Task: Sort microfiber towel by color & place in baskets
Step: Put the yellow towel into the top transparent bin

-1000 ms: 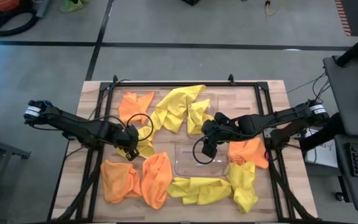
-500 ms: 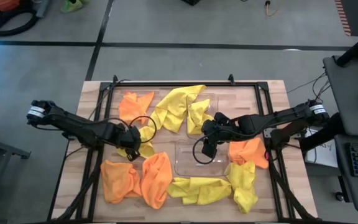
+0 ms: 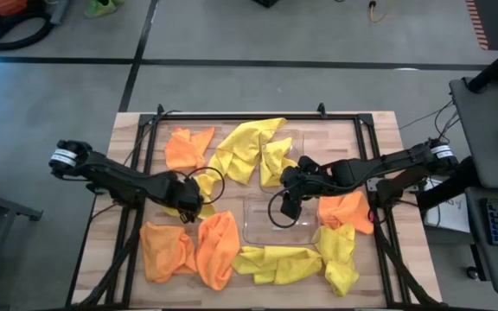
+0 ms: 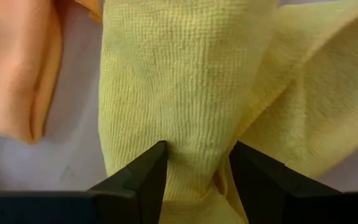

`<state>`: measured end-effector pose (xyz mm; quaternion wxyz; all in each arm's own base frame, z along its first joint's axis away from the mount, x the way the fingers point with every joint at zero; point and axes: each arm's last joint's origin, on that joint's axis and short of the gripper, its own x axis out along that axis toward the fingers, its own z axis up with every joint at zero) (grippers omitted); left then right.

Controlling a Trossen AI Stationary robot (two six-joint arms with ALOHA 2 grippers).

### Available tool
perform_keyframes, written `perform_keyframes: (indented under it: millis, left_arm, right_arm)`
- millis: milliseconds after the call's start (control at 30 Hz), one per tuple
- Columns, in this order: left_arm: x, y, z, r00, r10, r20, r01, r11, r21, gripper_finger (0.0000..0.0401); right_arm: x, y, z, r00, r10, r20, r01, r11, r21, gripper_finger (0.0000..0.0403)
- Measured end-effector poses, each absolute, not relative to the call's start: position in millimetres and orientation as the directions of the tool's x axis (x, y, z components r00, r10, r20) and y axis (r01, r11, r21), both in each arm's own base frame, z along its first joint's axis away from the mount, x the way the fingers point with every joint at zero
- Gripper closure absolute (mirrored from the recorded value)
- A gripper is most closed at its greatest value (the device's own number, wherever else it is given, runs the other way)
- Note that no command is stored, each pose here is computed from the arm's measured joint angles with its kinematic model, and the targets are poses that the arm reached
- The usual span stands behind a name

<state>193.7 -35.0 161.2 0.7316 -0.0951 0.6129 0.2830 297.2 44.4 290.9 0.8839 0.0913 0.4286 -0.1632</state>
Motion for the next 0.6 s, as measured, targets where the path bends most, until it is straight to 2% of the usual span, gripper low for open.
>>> perform_keyframes:
  millis: [200, 300, 433, 600]
  left_arm:
    - [196.0, -35.4, 155.4, 0.064, 0.311, -0.948, -0.525, 0.818, 0.233, 0.0262]
    - [196.2, -35.5, 154.5, 0.06, 0.312, -0.948, -0.521, 0.82, 0.237, 0.0304]
    - [195.7, -35.4, 156.1, 0.067, 0.31, -0.948, -0.521, 0.822, 0.232, 0.0383]
    - [192.8, -34.7, 165.4, 0.115, 0.3, -0.947, -0.534, 0.822, 0.196, 0.0395]
  right_arm:
    - [297.3, 44.5, 290.9, 0.58, -0.21, -0.787, 0.367, 0.93, 0.022, 0.0179]
    - [297.6, 44.4, 290.6, 0.58, -0.21, -0.787, 0.367, 0.93, 0.022, 0.0179]
    - [297.8, 44.6, 290.7, 0.582, -0.21, -0.786, 0.367, 0.93, 0.023, 0.0179]
    - [297.8, 44.7, 289.7, 0.582, -0.21, -0.785, 0.367, 0.93, 0.024, 0.0179]
